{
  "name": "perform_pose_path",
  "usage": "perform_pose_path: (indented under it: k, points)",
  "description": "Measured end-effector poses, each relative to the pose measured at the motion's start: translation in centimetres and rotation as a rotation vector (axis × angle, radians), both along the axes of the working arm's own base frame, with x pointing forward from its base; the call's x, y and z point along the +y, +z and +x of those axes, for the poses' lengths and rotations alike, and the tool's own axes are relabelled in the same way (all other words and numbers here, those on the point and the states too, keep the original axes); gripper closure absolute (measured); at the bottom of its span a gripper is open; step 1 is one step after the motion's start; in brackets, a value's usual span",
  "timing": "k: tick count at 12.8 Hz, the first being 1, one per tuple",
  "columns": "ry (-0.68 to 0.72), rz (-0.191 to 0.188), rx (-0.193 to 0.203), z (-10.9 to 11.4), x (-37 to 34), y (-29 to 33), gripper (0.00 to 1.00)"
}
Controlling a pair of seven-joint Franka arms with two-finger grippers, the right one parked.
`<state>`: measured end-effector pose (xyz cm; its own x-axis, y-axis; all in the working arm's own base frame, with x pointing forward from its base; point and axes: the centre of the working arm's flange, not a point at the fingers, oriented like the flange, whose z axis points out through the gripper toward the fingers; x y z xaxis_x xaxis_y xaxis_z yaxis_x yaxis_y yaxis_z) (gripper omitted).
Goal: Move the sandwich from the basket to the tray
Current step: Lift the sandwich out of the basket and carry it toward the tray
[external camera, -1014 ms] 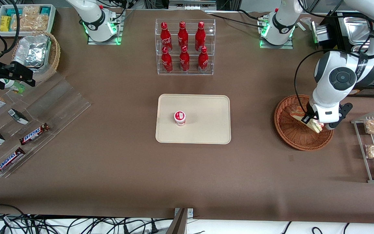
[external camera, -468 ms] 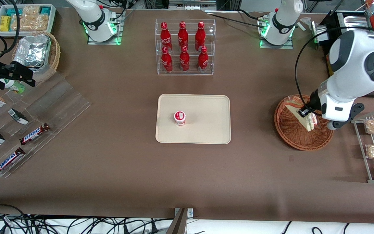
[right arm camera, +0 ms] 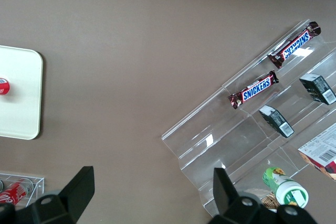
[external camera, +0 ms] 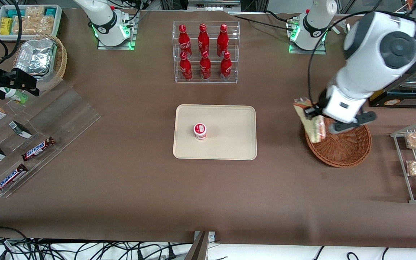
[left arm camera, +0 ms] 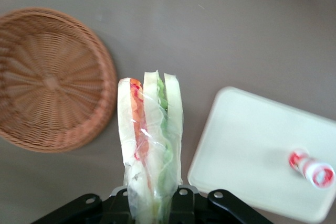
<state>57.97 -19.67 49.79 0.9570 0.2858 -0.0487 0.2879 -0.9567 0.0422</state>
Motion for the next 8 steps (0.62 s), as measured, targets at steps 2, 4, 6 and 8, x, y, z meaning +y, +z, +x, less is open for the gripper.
perform_pose_path:
  k: [2, 4, 6, 8]
  points:
    - [-0.094, -0.007, 0.018, -1.5, -4.7, -1.0, 0.84]
    - [-0.181, 0.007, 0.020, -2.6, -8.6, -2.7, 0.84]
    - [-0.243, -0.016, 0.008, -3.2, -12.2, -4.7, 0.84]
    - [-0.288, -0.041, 0.002, -3.8, -15.1, -6.7, 0.84]
